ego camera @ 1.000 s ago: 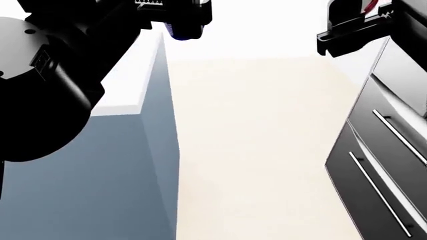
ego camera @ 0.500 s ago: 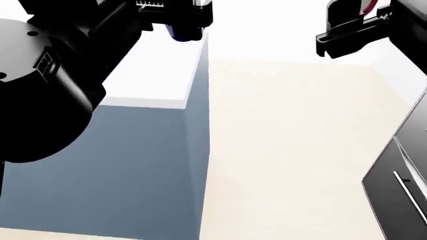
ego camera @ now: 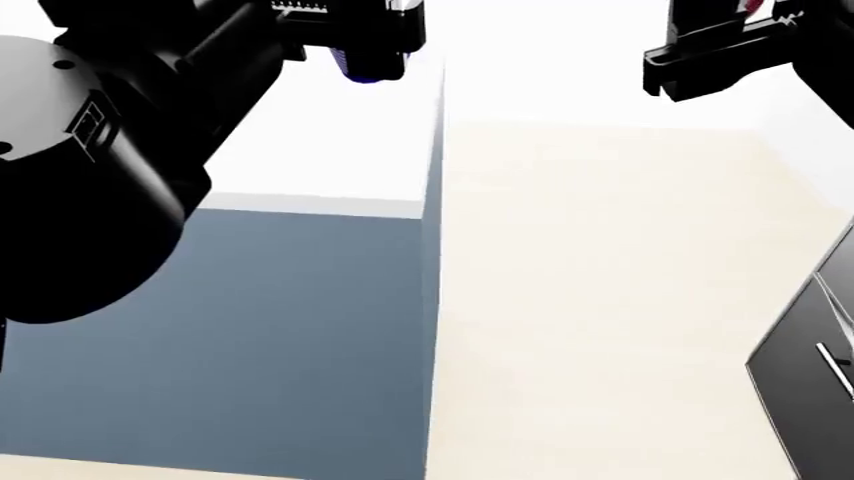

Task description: Move the drinks to the dining counter.

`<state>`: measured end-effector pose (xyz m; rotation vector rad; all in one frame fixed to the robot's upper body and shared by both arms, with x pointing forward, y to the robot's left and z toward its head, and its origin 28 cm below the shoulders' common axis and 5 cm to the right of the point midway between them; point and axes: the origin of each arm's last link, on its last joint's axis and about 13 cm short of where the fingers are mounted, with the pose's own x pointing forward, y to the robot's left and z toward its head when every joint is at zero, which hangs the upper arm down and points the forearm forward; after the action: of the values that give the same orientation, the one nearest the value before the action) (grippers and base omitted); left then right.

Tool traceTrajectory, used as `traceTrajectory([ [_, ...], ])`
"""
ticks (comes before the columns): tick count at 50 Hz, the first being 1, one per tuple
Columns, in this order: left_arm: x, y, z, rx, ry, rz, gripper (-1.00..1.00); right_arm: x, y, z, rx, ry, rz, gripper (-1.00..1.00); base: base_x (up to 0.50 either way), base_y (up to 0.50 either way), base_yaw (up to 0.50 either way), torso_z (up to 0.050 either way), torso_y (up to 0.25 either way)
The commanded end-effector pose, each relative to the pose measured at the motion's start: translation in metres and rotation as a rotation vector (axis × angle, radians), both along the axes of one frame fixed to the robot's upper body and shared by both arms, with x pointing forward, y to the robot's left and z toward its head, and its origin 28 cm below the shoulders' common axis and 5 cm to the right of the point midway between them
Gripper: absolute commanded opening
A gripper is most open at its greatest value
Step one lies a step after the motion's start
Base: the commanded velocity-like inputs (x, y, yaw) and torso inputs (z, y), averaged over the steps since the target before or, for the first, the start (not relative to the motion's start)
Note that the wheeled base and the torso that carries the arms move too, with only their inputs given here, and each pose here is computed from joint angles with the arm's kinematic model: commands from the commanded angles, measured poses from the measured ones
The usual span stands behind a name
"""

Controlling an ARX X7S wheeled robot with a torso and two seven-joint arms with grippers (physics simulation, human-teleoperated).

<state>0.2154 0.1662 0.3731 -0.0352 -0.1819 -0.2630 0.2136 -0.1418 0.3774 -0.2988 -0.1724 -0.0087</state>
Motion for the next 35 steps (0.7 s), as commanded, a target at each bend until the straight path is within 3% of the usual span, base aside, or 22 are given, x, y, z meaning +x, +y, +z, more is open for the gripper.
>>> traceTrajectory([
  [1, -0.0010, 0.0007, 0.0026, -0.016, -0.007, 0.007, -1.00, -0.0011, -0.0009, 0.0021, -0.037, -0.007, -0.027, -1.00, -0.50, -0.04, 0.00, 0.000, 0.000],
  [22, -0.0003, 0.0005, 0.0017, -0.017, -0.004, 0.005, -1.00, -0.0007, 0.0002, 0.0020, -0.050, -0.012, -0.019, -1.00, -0.50, -0.03, 0.00, 0.000, 0.001],
  [35, -0.0004, 0.0016, 0.0042, -0.022, -0.009, 0.008, -1.00, -0.0017, 0.0010, 0.0027, -0.058, -0.028, 0.007, -1.00, -0.38, 0.38, 0.00, 0.000, 0.001],
])
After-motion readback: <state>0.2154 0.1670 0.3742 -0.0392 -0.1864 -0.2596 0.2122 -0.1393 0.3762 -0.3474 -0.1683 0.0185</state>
